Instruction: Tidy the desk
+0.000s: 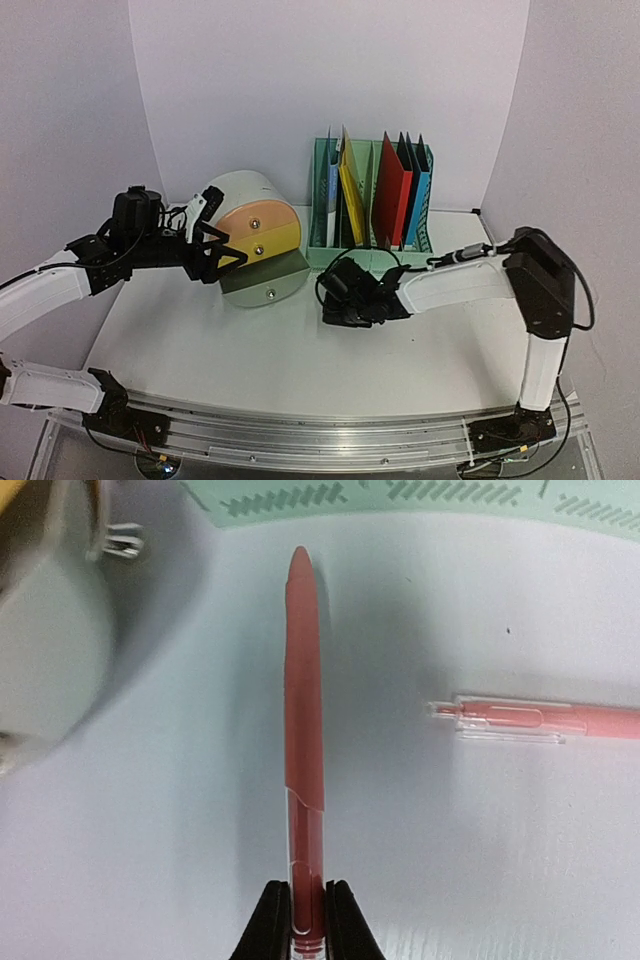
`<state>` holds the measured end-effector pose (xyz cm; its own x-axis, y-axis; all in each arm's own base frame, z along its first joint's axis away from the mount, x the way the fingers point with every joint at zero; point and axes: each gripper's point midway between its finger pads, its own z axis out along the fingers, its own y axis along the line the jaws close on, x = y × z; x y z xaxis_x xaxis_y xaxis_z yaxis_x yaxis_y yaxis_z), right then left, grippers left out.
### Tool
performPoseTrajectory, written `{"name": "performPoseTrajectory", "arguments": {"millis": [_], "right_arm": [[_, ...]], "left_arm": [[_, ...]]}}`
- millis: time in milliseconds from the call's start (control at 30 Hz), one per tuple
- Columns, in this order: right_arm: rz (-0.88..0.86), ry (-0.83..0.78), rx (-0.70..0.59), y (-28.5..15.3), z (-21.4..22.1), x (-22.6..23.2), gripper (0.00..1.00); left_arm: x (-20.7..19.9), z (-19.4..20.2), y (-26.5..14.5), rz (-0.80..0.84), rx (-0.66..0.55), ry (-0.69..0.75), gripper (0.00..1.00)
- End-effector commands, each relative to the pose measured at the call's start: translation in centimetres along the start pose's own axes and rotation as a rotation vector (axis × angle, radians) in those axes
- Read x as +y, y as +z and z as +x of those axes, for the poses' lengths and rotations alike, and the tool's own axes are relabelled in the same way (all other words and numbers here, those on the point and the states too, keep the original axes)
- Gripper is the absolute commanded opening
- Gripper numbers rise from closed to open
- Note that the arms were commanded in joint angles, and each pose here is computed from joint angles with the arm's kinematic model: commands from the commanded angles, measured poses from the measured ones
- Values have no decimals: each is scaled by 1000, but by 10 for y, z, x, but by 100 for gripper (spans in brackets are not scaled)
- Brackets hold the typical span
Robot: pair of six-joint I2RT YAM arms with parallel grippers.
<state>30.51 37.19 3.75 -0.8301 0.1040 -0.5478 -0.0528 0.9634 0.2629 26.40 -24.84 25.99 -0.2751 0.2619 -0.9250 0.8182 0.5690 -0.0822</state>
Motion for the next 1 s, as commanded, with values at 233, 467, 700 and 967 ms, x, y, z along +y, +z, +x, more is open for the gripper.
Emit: {"name": "performPoseTrajectory", "arguments": {"millis": [233,467,700,967], "right_arm": [[-764,-93,-479,-186,-98,100,0],[-976,-184,-536,-220,-99,137,0],[-1077,-266,-496,-225,-86,164,0],[-1070,-253,-484,-221,-83,164,0]], "left_arm": [[-48,-64,17,452,-240,-341,91],[-42,-87,28,523,-290,-497,97],[-34,-97,38,525,-313,-539,94],[-33,-98,38,526,-306,-564,9]]}}
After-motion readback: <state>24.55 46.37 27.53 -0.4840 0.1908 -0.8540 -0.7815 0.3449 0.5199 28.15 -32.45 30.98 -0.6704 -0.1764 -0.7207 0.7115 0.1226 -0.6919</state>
